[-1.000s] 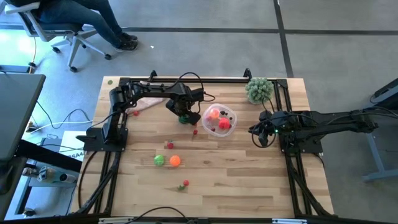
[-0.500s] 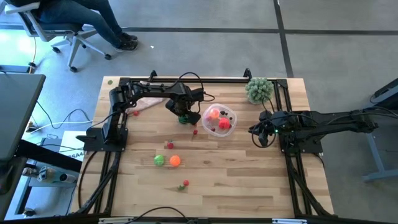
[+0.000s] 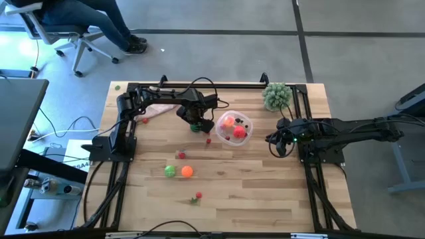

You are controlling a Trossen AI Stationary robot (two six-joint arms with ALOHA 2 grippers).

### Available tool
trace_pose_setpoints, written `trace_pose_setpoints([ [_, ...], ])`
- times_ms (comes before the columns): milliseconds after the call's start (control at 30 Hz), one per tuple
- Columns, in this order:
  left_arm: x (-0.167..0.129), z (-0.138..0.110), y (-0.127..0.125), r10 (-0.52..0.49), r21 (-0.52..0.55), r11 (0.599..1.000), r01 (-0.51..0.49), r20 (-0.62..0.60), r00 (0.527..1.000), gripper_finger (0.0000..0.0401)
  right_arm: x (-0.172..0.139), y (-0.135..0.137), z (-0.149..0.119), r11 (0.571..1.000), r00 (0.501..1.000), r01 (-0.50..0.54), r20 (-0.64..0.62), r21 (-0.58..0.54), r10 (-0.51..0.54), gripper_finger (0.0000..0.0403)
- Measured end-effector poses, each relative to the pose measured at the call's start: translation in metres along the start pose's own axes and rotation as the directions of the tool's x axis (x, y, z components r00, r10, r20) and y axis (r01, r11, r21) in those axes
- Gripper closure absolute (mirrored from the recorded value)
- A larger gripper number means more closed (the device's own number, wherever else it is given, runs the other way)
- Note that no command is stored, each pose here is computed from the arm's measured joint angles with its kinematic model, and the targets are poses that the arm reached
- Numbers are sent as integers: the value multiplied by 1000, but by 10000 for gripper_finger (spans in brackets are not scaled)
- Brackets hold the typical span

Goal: Pick and placing Produce into tupperware
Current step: Put the watermelon into the transparent bin

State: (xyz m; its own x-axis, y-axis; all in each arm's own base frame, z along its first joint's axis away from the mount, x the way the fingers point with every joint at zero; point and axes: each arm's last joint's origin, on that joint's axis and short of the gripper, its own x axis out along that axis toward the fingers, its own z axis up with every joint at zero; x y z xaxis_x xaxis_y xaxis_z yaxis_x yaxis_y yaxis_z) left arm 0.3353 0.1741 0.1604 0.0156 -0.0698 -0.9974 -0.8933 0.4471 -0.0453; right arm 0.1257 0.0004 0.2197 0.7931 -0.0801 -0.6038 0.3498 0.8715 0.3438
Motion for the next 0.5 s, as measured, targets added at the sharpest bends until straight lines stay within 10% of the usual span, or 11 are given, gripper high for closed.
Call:
trace_pose_setpoints([
  [500, -21, 3, -4, 2, -14, 1000, -2, 5, 1000, 106, 0, 0, 0, 1000, 1000, 0, 0, 0, 0, 331],
])
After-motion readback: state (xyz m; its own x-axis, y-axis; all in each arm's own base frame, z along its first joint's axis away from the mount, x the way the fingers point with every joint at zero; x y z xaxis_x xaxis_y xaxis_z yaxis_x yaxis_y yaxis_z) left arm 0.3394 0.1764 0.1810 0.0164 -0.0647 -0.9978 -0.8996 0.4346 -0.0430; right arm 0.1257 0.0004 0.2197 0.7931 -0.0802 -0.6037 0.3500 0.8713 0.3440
